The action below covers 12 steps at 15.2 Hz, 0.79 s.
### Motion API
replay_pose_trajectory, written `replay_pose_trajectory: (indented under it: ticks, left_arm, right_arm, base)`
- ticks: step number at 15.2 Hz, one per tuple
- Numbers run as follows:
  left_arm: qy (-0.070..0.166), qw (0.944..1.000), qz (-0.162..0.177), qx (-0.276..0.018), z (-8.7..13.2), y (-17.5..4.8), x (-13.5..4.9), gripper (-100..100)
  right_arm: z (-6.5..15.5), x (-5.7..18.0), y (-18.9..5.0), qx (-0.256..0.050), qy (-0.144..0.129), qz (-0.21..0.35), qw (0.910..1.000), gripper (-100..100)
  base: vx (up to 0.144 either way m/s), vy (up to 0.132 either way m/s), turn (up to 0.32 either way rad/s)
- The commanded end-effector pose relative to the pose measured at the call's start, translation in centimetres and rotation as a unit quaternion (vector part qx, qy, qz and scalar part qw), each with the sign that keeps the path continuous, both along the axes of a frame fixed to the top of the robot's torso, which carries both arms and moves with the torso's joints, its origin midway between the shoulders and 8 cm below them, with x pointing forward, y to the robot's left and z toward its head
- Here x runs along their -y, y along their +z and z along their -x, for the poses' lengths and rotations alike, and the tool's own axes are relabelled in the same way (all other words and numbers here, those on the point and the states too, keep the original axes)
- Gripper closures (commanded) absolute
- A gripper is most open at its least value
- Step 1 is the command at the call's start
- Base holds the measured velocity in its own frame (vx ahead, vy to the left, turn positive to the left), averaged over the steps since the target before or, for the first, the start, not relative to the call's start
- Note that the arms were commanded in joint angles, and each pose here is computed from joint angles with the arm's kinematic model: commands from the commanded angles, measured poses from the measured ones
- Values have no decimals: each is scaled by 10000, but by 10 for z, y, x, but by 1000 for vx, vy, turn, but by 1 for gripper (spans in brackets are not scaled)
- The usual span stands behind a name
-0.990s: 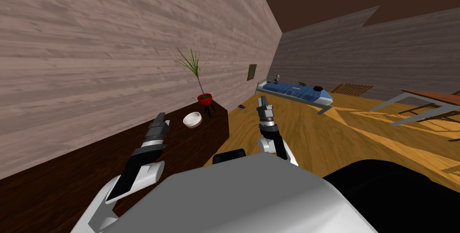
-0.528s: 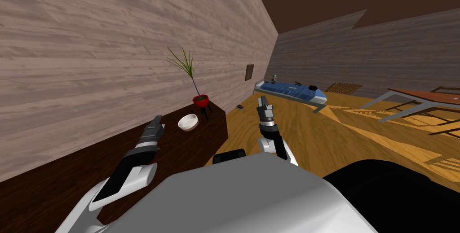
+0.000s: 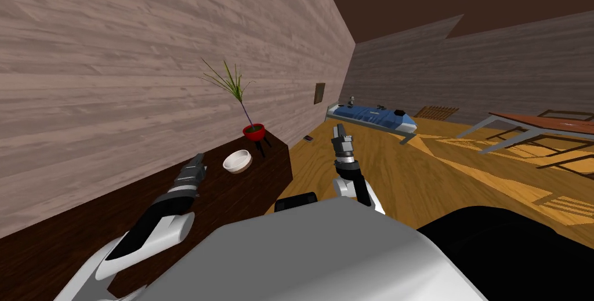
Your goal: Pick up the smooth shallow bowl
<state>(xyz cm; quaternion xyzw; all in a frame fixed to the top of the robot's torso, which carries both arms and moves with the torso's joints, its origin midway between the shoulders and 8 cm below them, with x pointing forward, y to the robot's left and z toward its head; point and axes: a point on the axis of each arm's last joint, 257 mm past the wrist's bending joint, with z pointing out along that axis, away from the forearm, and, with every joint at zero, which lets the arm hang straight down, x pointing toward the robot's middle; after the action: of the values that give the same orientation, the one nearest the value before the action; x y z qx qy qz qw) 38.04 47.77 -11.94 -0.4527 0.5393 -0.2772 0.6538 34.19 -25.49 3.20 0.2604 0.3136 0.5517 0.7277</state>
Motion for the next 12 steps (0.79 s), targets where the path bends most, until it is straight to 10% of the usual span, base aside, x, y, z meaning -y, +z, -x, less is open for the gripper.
replay_pose_trajectory:
  ticks: [1,12]
  left_arm:
    - [162,9996,26,-230,5,-8,-16,-100]
    - [850,9899,208,-1112,32,-39,-78,-100]
  right_arm:
    - [0,0,0,0,0,0,10000,0]
    - [0,0,0,0,0,0,10000,0]
  base:
    - [37,-42,-101]
    - [38,-35,-62]
